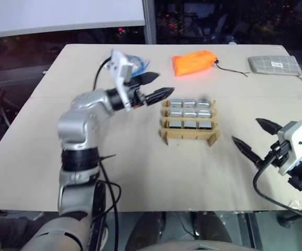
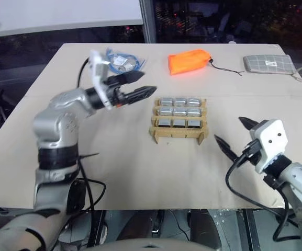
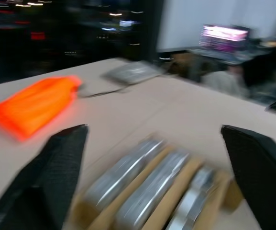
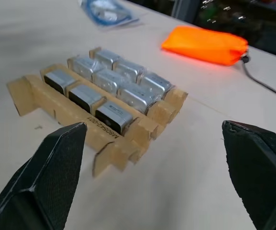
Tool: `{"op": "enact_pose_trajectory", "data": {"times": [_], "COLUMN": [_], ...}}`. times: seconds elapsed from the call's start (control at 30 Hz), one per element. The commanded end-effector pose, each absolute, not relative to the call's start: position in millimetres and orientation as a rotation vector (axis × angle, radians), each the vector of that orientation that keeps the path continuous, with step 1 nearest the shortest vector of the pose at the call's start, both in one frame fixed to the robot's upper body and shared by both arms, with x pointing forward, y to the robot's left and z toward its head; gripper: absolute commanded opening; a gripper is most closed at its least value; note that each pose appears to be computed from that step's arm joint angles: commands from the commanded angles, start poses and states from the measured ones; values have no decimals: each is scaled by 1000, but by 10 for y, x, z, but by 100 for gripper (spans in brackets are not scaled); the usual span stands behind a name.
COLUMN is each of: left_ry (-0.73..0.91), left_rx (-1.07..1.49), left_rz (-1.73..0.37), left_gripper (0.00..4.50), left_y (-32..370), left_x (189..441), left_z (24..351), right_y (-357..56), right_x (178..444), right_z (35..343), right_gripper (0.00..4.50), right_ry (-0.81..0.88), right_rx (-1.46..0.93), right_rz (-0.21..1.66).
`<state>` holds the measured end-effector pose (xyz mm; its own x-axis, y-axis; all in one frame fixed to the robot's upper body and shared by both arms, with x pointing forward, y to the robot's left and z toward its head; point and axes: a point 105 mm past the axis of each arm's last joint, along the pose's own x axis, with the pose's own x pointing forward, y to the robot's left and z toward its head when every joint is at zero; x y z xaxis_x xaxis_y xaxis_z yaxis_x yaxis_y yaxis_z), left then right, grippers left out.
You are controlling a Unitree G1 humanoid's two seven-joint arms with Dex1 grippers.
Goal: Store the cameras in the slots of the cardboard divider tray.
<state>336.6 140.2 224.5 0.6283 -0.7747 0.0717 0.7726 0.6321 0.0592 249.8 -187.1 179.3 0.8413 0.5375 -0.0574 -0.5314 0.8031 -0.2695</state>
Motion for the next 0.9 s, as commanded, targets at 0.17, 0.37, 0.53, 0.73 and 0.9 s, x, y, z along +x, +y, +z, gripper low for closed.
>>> {"op": "enact_pose_trajectory", "data": {"times": [0.17,0.37,0.53,0.73,0.9], "left_ry": [-68,29,53,69,90], "left_rx": [61,54,63,74,83], "left_rz": [-717,-649,-647,-682,-739], "left_gripper": [445,445,445,445,445], "left_y": [1830,1930,1926,1898,1767], "left_x": [2822,2568,2408,2268,2140], "left_z": [1801,1421,1293,1228,1192], "right_y": [-2137,-2431,-2542,-2620,-2668], "right_x": [2504,2389,2390,2425,2691], "right_z": [1727,1600,1571,1534,1553], "right_gripper": [450,450,450,450,450], "right_ry": [56,139,140,138,89], "right_rx": [-316,-314,-321,-326,-341], "right_rz": [623,590,548,499,429]}}
